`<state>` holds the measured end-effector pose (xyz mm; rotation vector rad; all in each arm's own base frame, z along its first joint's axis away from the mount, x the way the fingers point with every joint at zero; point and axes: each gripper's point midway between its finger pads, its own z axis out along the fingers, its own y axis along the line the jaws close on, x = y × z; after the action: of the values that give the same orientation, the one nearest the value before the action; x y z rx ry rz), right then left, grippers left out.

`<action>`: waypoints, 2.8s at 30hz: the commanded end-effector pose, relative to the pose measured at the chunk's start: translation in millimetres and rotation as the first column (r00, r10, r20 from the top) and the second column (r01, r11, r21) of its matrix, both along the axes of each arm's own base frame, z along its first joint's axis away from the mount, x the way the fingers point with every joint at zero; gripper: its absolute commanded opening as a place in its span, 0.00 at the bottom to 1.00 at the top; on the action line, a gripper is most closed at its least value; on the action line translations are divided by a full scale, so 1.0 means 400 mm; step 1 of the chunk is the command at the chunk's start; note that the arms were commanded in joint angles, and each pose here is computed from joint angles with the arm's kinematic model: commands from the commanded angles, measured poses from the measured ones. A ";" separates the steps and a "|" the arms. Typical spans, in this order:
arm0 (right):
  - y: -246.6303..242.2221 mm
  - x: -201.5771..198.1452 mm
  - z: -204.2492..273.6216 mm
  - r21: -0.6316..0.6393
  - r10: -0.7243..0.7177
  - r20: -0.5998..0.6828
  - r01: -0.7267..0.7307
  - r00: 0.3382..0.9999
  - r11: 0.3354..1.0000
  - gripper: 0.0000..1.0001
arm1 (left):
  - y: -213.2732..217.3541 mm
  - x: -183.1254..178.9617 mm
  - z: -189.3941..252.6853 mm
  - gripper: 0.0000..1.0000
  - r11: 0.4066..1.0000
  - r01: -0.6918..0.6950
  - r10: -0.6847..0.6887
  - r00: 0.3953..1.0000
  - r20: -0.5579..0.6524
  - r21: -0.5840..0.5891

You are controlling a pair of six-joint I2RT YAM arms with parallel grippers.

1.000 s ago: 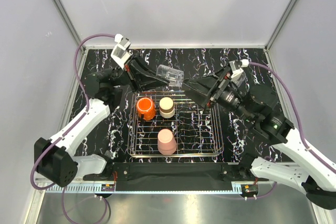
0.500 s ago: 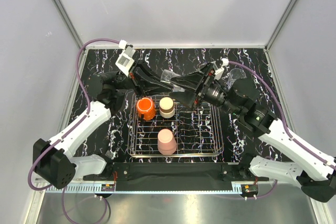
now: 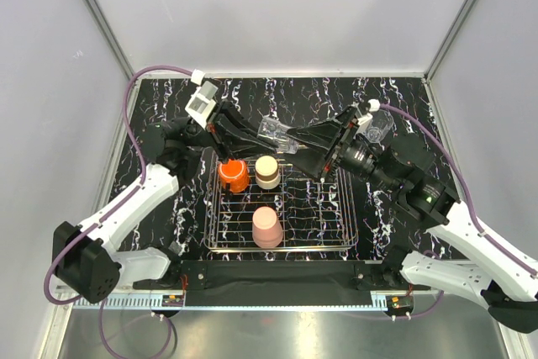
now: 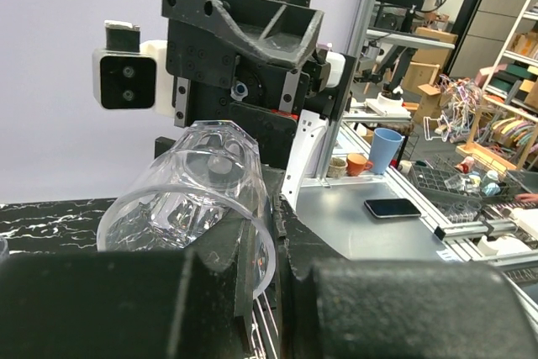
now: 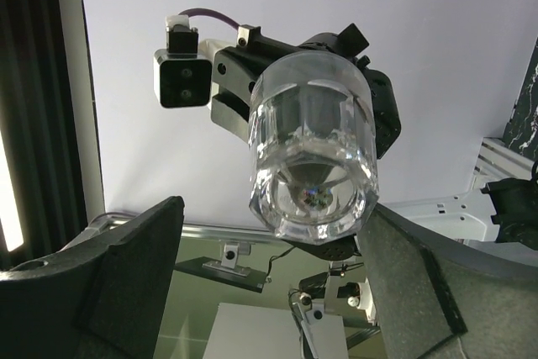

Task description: Load the cups into the dish rack

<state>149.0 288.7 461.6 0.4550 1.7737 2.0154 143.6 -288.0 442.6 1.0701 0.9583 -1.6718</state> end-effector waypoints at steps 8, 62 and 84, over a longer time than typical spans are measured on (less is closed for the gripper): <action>0.001 0.025 -0.022 0.000 -0.038 -0.040 0.038 0.998 0.999 0.86 | 0.018 -0.065 0.019 0.00 0.999 0.036 -0.032 0.991 0.133 -0.030; -0.368 -0.058 -0.630 -0.908 -0.220 -0.407 -0.418 0.886 -0.004 0.00 | 0.176 0.321 -0.082 0.99 0.435 -0.851 0.880 0.471 0.061 0.295; -0.360 -0.085 -0.898 -0.834 -0.239 -0.534 -0.551 0.811 -0.008 0.00 | 0.168 0.324 -0.088 0.99 0.448 -0.839 0.874 0.483 0.045 0.309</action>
<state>113.8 141.5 123.5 0.2839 3.1370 0.0163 273.6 -223.9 372.9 0.4752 1.6325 -0.7124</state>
